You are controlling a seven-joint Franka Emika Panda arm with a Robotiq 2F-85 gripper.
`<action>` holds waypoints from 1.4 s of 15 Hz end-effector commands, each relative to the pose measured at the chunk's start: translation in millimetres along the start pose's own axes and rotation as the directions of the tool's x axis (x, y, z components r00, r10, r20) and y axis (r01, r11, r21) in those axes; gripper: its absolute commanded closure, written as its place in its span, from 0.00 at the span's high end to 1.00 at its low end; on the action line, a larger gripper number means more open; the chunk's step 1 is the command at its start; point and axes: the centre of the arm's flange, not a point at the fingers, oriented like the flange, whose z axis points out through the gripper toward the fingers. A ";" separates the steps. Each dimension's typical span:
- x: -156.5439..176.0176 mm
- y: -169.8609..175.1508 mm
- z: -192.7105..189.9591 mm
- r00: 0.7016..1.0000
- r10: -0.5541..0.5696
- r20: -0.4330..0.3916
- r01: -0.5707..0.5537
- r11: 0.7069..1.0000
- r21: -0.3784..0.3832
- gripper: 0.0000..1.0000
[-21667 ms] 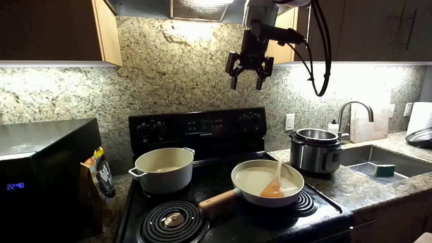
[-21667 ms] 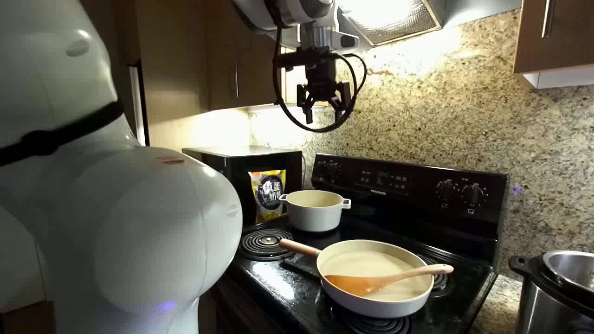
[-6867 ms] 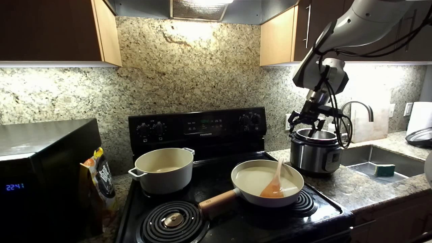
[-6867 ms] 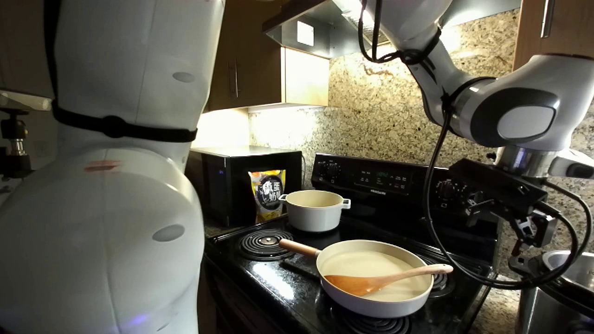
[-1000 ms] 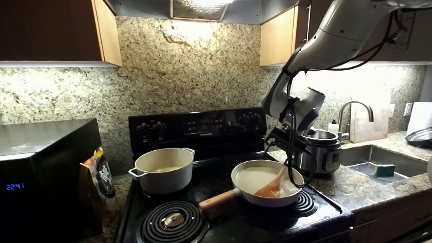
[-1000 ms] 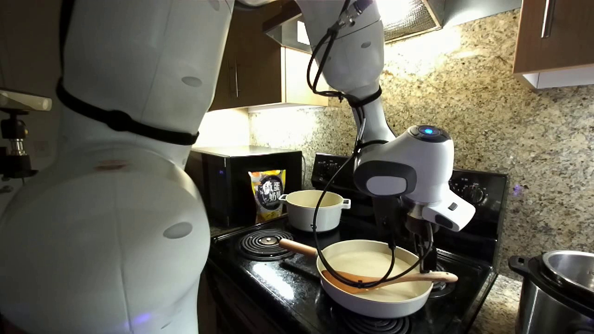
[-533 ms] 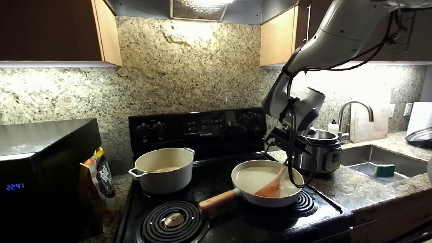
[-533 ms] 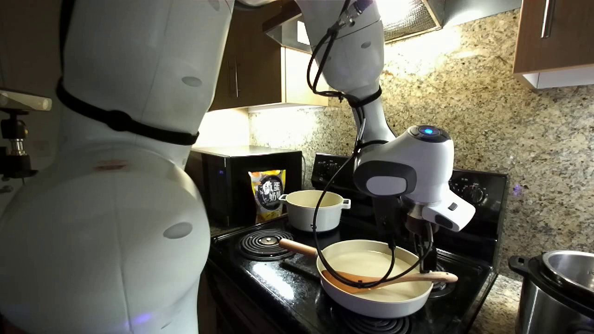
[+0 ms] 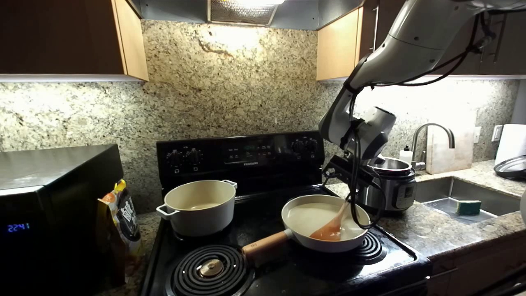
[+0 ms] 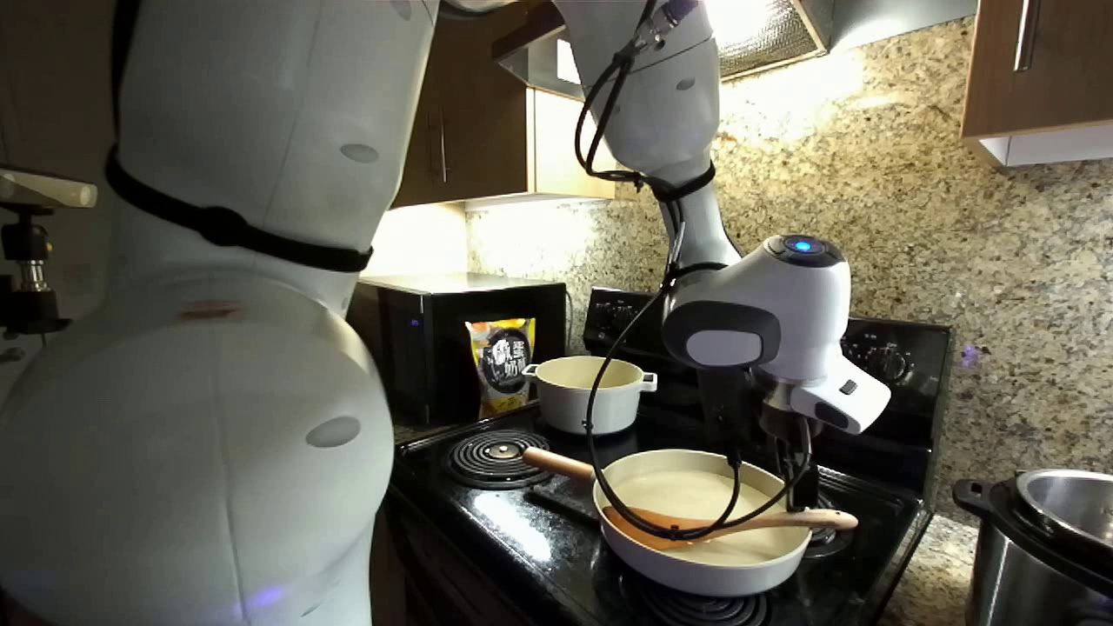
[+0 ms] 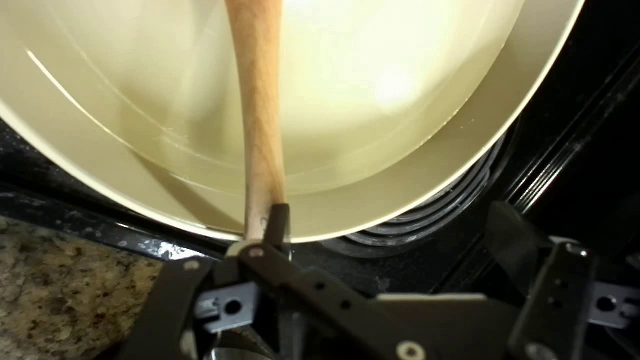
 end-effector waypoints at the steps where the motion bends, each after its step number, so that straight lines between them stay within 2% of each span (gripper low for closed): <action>1: 0.0 0.0 0.0 1.000 0.000 0.000 0.000 1.000 0.000 1.00; 14: 0.0 0.0 0.0 1.000 0.000 0.000 0.000 1.000 0.000 1.00; 21: 5.7 -0.3 -4.5 1.000 0.013 -0.028 -0.012 1.000 0.023 1.00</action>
